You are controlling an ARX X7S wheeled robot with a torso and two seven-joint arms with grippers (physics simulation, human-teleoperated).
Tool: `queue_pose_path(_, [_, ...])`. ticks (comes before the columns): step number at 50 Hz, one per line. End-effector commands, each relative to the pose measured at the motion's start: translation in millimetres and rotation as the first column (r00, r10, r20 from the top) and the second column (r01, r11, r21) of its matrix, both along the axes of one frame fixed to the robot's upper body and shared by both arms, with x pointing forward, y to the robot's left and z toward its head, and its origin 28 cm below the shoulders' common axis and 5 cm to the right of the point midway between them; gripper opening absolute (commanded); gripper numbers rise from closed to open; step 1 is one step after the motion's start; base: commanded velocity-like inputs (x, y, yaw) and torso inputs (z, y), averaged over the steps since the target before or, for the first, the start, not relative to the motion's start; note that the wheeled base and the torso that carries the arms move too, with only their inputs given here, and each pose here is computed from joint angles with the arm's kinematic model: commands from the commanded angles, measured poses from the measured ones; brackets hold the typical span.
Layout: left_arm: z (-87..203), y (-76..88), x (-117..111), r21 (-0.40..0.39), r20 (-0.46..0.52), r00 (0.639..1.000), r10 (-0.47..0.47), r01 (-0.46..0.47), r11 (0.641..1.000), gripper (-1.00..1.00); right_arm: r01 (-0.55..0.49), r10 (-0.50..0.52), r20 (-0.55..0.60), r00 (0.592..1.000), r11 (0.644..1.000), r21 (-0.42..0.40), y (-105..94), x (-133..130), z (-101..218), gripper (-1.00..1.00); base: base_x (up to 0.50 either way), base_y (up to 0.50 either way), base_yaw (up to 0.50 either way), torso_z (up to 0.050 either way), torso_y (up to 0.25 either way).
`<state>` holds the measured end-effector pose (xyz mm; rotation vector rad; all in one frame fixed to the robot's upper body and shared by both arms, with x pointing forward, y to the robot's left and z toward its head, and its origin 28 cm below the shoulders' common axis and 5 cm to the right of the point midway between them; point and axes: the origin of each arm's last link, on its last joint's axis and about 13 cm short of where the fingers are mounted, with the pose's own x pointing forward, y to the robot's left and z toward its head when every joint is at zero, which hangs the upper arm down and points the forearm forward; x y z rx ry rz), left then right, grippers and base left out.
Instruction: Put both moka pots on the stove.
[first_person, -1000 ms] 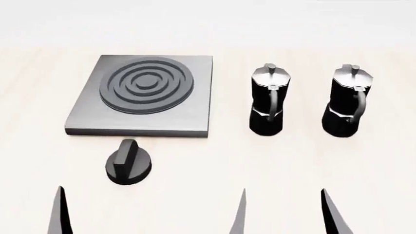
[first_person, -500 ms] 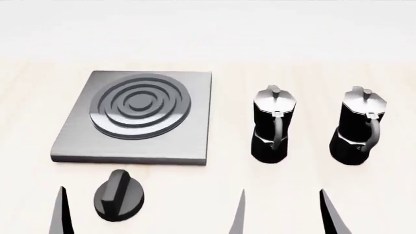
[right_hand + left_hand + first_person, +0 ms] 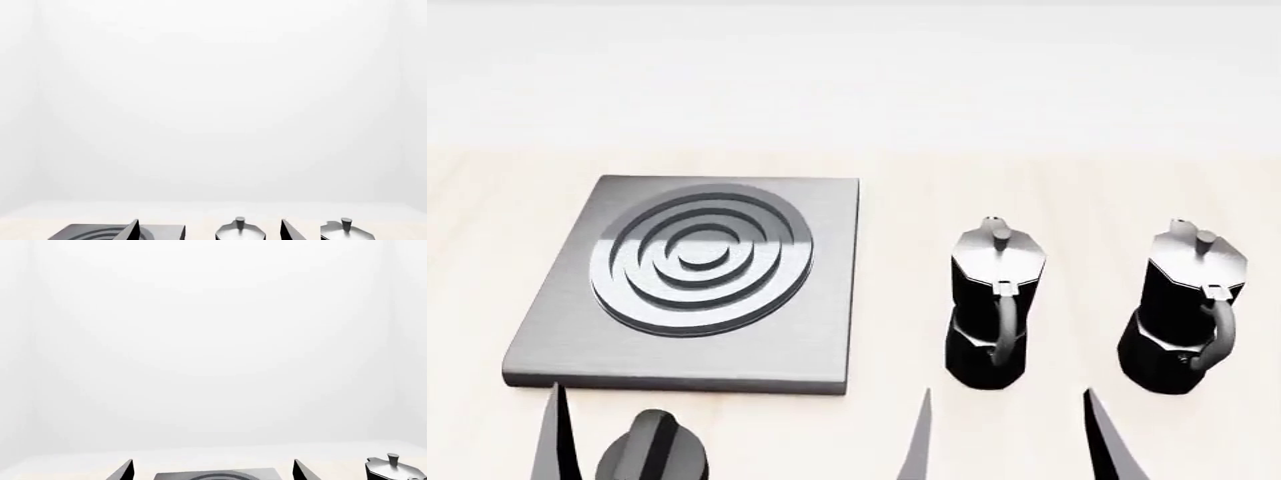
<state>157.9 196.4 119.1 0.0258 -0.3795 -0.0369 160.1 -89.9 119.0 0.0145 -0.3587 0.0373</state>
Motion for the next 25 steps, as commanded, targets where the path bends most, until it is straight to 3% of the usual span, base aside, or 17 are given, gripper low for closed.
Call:
queue_pose_path(1, [-0.3,-0.2,0.0,0.000,-0.001,1.000,0.000,0.000,1.000,1.00,0.019,-0.019,-0.002,1.000,1.000,0.008,0.4,1.3,-0.3,1.00,0.00,0.00,0.00,0.000,0.000])
queue_pose_path(12, [-0.9,-0.5,0.1,0.001,-0.003,1.000,-0.002,0.002,1.000,1.00,-0.002,0.002,-0.007,1.000,1.000,0.014,-0.7,0.7,-1.4,1.00,0.00,0.00,0.00,0.000,0.000])
queue_pose_path(25, [-1.2,-0.3,0.3,0.002,-0.003,1.000,-0.004,0.004,1.000,1.00,-0.013,0.013,-0.011,1.000,1.000,0.021,-0.4,0.2,-1.3,1.00,0.00,0.25,0.00,0.000,0.000])
